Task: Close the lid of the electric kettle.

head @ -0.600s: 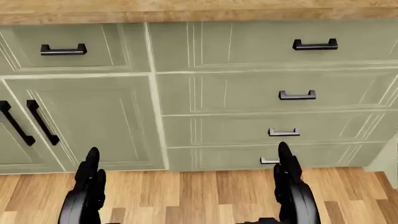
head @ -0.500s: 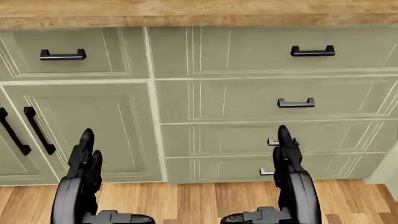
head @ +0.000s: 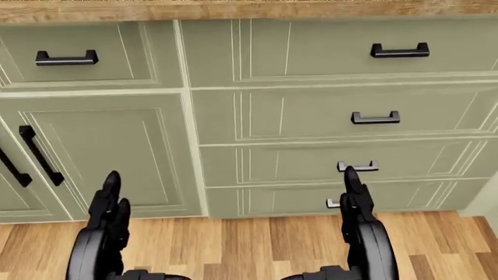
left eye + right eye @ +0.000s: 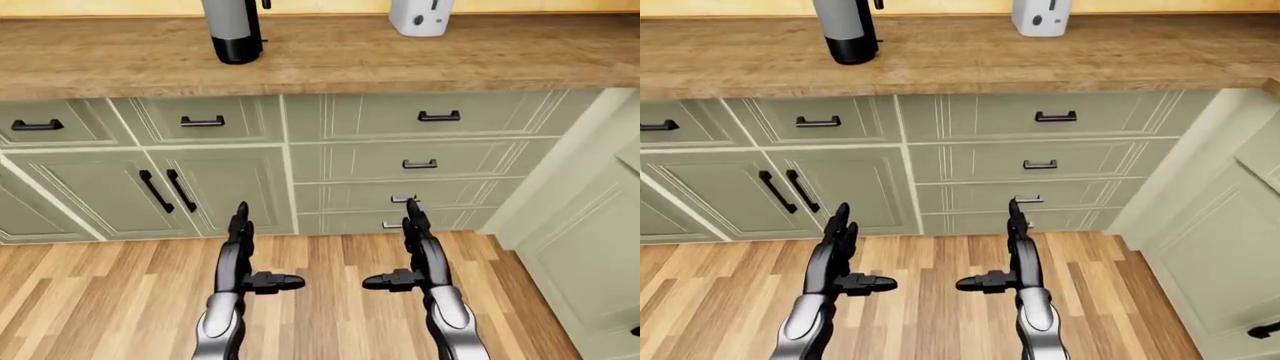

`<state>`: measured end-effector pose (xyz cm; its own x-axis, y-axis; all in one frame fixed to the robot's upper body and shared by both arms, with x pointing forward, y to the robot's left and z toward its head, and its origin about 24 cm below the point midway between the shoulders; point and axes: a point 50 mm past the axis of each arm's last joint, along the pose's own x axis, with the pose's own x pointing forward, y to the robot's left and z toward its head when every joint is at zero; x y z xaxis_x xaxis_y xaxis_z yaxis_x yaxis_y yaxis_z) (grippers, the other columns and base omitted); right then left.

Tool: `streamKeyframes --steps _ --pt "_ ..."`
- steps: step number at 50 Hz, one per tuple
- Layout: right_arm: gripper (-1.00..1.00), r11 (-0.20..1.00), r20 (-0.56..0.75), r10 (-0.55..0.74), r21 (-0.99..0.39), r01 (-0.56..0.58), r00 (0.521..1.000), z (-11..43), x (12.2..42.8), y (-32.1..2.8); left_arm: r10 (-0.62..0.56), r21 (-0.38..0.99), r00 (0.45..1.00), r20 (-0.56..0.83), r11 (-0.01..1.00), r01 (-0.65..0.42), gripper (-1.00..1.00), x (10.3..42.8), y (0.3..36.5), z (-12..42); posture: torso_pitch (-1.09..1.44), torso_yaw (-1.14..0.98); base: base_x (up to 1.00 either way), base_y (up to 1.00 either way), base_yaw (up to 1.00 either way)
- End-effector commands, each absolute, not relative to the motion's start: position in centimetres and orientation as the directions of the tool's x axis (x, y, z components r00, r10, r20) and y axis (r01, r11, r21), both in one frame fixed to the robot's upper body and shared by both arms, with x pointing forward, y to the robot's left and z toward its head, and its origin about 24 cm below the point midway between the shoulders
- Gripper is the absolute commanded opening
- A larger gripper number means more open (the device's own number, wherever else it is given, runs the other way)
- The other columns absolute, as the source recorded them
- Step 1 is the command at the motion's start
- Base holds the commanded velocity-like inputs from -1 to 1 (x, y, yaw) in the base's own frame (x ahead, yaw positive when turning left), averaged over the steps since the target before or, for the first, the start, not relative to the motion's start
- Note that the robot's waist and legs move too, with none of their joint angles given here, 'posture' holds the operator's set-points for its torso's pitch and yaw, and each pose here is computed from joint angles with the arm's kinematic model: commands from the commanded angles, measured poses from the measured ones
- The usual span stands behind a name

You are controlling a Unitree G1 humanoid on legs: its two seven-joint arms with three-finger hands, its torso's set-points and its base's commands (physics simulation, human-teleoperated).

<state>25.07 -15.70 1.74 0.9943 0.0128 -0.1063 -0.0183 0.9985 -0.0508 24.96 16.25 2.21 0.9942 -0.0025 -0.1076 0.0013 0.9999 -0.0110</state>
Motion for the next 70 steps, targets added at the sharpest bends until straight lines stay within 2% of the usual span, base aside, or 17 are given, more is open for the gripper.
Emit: streamKeyframes --steps 1,17,26,44,56,70 --pt "1.0 0.999 -0.013 0.015 -0.052 -0.016 1.0 3.6 25.5 -15.7 -0.007 -0.008 1.0 -0.02 1.0 0.007 1.0 25.5 16.2 3.8 0.0 0.0 0.0 0.0 0.0" --pt "1.0 0.998 0.033 -0.04 -0.041 0.042 0.999 6.4 24.8 -18.1 0.07 -0.04 0.997 0.045 0.997 -0.068 1.0 25.9 19.2 7.8 0.0 0.0 0.0 0.0 0.0" --pt "1.0 0.994 0.094 -0.073 -0.074 0.08 0.993 9.8 23.8 -19.4 0.156 -0.069 0.979 0.129 0.987 -0.148 1.0 25.4 22.1 12.4 0.0 0.0 0.0 0.0 0.0" --pt "1.0 0.971 0.224 -0.16 -0.141 0.194 0.961 17.0 20.3 -21.8 0.305 -0.141 0.905 0.295 0.951 -0.275 1.0 21.0 27.1 22.9 0.0 0.0 0.0 0.0 0.0" --pt "1.0 0.951 0.304 -0.217 -0.149 0.272 0.927 21.0 17.2 -23.9 0.353 -0.151 0.876 0.33 0.935 -0.32 1.0 19.9 28.8 24.7 0.0 0.0 0.0 0.0 0.0" --pt "1.0 0.923 0.347 -0.251 -0.197 0.332 0.904 23.2 15.6 -25.8 0.455 -0.165 0.821 0.346 0.891 -0.424 1.0 18.3 32.6 25.5 0.0 0.0 0.0 0.0 0.0"
